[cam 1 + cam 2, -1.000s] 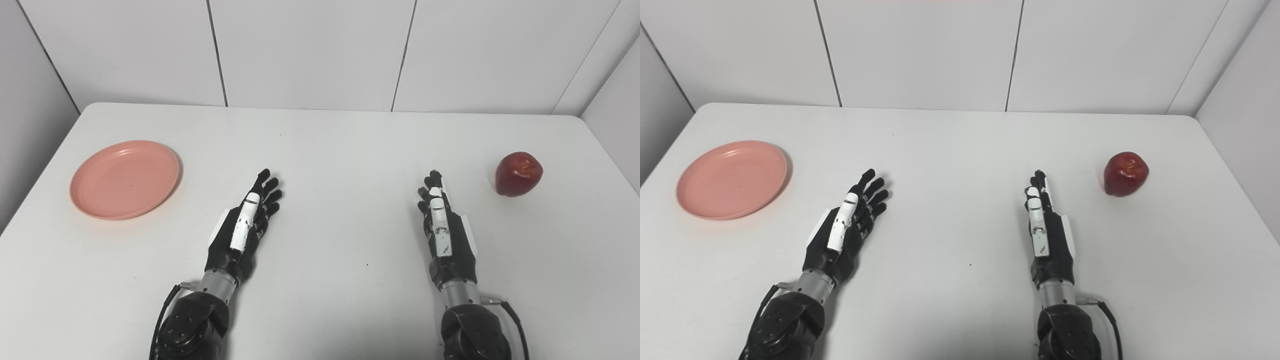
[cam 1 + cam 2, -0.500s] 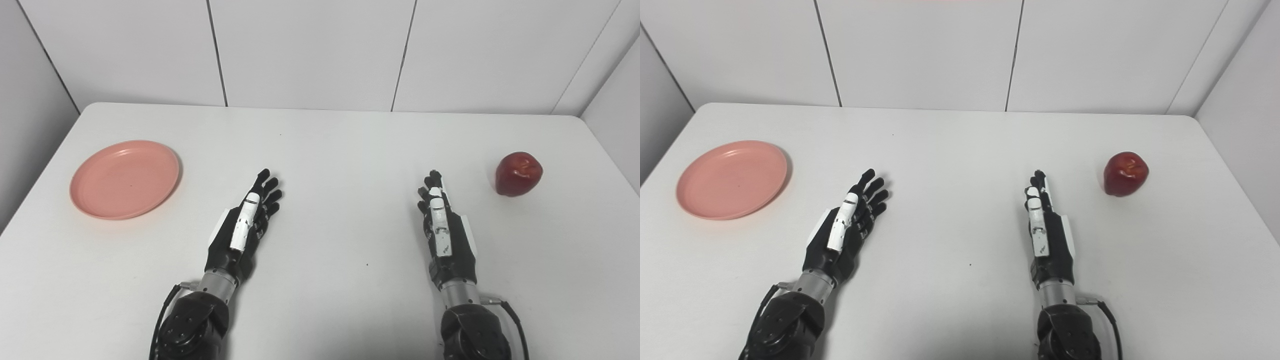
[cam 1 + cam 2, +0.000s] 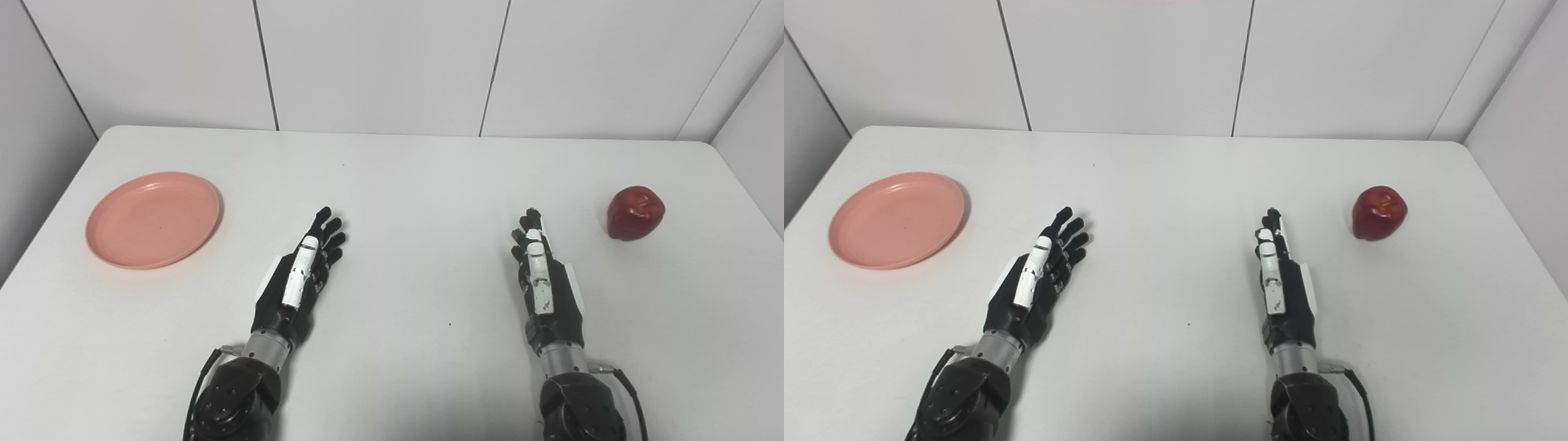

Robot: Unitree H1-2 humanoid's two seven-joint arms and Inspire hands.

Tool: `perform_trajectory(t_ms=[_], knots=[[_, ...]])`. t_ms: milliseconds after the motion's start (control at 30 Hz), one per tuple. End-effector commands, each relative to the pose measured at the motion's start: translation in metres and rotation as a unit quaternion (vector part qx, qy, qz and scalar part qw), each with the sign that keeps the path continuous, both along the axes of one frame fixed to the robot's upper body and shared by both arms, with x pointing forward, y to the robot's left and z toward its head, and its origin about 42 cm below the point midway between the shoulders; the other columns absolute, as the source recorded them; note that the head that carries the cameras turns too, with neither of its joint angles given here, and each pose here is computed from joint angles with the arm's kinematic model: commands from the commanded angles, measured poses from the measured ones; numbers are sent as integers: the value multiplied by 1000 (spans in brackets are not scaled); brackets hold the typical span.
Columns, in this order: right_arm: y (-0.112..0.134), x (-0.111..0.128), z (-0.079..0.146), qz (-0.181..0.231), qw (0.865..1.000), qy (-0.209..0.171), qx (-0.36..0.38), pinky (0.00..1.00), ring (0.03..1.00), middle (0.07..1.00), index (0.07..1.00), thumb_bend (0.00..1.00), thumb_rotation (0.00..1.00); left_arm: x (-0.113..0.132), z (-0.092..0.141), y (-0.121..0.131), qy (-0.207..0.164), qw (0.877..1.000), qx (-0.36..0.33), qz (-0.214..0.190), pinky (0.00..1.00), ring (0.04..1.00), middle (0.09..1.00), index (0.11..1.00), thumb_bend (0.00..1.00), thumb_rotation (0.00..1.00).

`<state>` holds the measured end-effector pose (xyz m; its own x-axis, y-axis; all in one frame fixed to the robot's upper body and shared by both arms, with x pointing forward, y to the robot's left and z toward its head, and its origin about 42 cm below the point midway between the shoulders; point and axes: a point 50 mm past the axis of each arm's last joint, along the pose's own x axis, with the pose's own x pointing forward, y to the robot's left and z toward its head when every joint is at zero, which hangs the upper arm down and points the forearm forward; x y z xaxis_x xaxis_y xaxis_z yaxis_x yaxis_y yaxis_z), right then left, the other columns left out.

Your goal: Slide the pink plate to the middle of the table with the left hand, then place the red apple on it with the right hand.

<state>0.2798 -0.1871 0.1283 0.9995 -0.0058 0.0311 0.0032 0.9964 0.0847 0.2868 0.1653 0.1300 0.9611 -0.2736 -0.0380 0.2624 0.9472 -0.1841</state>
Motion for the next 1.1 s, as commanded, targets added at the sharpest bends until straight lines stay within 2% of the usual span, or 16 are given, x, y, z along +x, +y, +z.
perform_trajectory(t_ms=[0,600,1067], knots=[[3,7,20,2,998,-57,2,1000,982,998,1000,269,1000,8,16,-7,-37,999,-6,-5,987,959,974,962,399,1000],[-17,2,13,6,998,-57,4,1000,976,991,1000,251,1000,6,8,-29,-28,999,-19,-5,979,957,973,960,431,1000],[-32,3,5,14,997,-73,19,1000,982,995,1000,186,1000,7,0,-46,-35,999,-21,-13,997,971,985,977,383,1000]])
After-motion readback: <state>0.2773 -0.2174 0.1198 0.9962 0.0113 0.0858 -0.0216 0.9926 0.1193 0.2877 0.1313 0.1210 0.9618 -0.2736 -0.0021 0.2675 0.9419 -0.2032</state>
